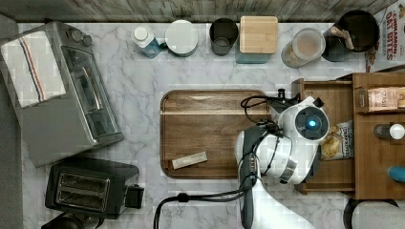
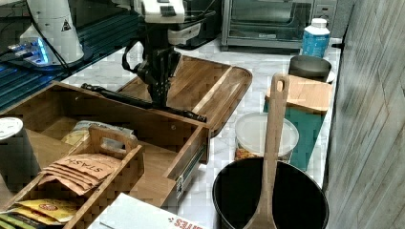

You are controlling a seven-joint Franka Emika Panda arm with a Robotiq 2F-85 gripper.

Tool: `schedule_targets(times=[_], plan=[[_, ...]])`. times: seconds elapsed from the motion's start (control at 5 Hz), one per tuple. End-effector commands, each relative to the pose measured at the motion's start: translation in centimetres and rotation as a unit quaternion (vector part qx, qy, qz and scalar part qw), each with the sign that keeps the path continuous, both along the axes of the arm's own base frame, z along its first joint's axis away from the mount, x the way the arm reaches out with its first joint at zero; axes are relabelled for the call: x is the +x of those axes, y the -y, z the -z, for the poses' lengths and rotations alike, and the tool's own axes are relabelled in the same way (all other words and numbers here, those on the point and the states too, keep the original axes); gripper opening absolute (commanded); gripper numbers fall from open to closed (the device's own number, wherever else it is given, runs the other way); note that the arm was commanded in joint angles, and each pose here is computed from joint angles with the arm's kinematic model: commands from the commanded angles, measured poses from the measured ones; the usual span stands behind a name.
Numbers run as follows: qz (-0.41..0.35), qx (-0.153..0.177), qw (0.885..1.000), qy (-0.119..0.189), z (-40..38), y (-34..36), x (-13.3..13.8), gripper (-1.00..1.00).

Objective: Close the drawer.

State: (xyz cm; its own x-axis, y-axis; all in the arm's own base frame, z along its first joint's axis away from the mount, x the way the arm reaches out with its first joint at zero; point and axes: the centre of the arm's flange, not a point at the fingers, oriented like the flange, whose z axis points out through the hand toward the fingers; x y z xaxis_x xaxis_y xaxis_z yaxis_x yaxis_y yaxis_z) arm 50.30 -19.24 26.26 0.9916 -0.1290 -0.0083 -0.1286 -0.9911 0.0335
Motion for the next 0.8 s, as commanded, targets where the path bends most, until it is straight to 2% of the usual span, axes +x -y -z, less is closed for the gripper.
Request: schedule_targets(times=[0.2, 0.6, 0.8], plan=[[-0.086, -0.05, 0.995, -0.004, 0.1, 14.0, -0.1, -1.0], [-0.158, -0.109, 0.981, 0.018, -2.0, 23.9, -0.4, -1.0], [-0.141, -0.112, 0.983, 0.023, -2.7, 25.9, -1.0, -1.0]])
